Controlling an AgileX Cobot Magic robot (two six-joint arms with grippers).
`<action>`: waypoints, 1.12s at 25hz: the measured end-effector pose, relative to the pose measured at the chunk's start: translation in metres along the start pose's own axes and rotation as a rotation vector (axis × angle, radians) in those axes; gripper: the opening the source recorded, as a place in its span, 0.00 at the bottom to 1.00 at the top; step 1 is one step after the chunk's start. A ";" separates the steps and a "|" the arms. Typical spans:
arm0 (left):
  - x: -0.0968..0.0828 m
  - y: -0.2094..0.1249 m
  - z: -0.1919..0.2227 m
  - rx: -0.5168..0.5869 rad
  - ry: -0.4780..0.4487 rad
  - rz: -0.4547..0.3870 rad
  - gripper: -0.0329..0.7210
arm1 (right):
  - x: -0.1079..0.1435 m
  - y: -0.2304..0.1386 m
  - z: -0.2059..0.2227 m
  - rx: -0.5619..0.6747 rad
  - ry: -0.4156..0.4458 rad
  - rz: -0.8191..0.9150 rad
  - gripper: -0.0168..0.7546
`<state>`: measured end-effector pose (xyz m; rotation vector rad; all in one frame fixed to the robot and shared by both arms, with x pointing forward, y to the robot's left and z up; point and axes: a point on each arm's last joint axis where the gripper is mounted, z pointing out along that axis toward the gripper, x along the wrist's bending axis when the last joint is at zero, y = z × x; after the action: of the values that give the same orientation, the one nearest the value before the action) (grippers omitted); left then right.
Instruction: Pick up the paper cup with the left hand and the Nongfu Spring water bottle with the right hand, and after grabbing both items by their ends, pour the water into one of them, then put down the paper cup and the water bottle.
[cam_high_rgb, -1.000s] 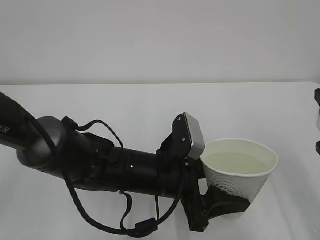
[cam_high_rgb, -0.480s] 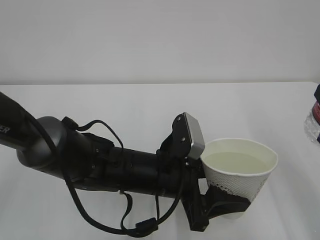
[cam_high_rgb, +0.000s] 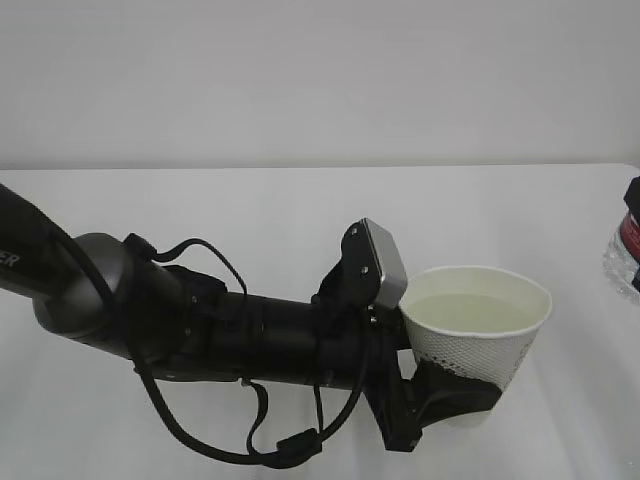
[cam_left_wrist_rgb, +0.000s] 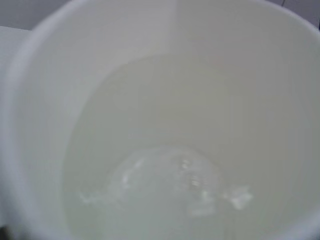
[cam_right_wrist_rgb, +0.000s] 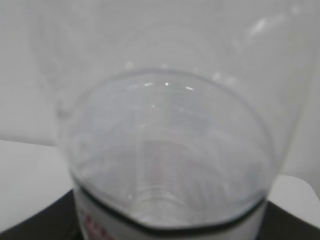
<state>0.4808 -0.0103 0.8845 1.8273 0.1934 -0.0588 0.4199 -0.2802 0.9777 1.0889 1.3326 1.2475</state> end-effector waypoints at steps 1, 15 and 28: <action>0.001 0.001 0.000 -0.008 0.008 -0.008 0.68 | 0.000 0.000 0.000 0.002 0.000 0.000 0.53; 0.003 0.003 0.000 -0.036 0.031 -0.031 0.68 | 0.002 -0.038 0.020 0.145 0.013 0.015 0.53; 0.004 0.004 0.000 -0.042 0.042 -0.038 0.68 | 0.002 -0.070 0.056 0.256 0.020 0.022 0.53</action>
<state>0.4852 -0.0106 0.8876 1.7837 0.2568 -0.0425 0.4760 -0.2757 0.9079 1.2740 1.5294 1.1266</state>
